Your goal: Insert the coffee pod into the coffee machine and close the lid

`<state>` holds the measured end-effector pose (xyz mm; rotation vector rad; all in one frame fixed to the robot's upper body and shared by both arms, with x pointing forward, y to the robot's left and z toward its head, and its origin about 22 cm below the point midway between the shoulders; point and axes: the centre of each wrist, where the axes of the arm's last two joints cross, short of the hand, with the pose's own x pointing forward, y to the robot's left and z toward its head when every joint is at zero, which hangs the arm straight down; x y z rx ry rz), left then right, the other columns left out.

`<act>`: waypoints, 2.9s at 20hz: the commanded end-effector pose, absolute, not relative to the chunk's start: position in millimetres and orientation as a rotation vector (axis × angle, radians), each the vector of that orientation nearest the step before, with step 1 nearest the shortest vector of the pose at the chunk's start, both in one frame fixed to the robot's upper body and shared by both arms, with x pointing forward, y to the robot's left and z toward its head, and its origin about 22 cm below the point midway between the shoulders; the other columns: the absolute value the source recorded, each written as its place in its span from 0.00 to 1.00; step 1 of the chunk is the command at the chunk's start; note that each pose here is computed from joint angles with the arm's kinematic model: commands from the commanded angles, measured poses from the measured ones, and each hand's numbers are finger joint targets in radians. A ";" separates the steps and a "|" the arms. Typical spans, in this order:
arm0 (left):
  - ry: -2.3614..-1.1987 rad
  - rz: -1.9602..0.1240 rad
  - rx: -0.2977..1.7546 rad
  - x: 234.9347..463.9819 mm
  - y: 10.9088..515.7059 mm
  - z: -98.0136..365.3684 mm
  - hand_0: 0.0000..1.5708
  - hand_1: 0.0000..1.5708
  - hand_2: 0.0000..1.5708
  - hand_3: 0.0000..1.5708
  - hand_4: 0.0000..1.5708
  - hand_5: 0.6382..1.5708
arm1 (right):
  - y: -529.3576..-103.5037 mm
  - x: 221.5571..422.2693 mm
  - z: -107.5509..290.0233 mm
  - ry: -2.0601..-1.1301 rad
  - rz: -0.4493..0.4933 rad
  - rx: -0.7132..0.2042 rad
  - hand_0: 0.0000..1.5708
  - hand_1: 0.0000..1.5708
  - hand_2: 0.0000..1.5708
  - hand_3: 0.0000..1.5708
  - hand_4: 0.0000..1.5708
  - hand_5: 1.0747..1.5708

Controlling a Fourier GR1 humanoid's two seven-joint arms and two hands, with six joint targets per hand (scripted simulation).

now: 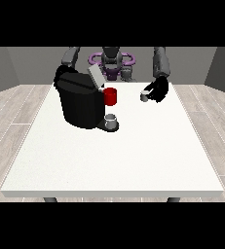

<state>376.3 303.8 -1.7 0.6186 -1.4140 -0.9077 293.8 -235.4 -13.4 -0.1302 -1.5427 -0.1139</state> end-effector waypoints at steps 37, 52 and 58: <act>-1.720 -0.806 0.752 457.5 271.5 244.4 0.81 0.81 0.83 0.79 0.31 1.00 | -201.6 317.2 37.1 -1.738 -0.017 -0.068 0.00 0.00 0.00 0.00 0.34 1.00; -1.685 -0.871 0.702 462.2 249.7 217.1 0.75 0.75 0.80 0.75 0.32 1.00 | -200.2 316.6 45.7 -1.706 -0.067 -0.058 0.00 0.00 0.00 0.00 0.33 1.00; -1.676 -0.905 0.691 460.3 254.8 205.2 0.76 0.76 0.81 0.76 0.33 1.00 | -227.6 316.7 39.3 -1.704 -0.077 -0.068 0.00 0.00 0.00 0.00 0.29 1.00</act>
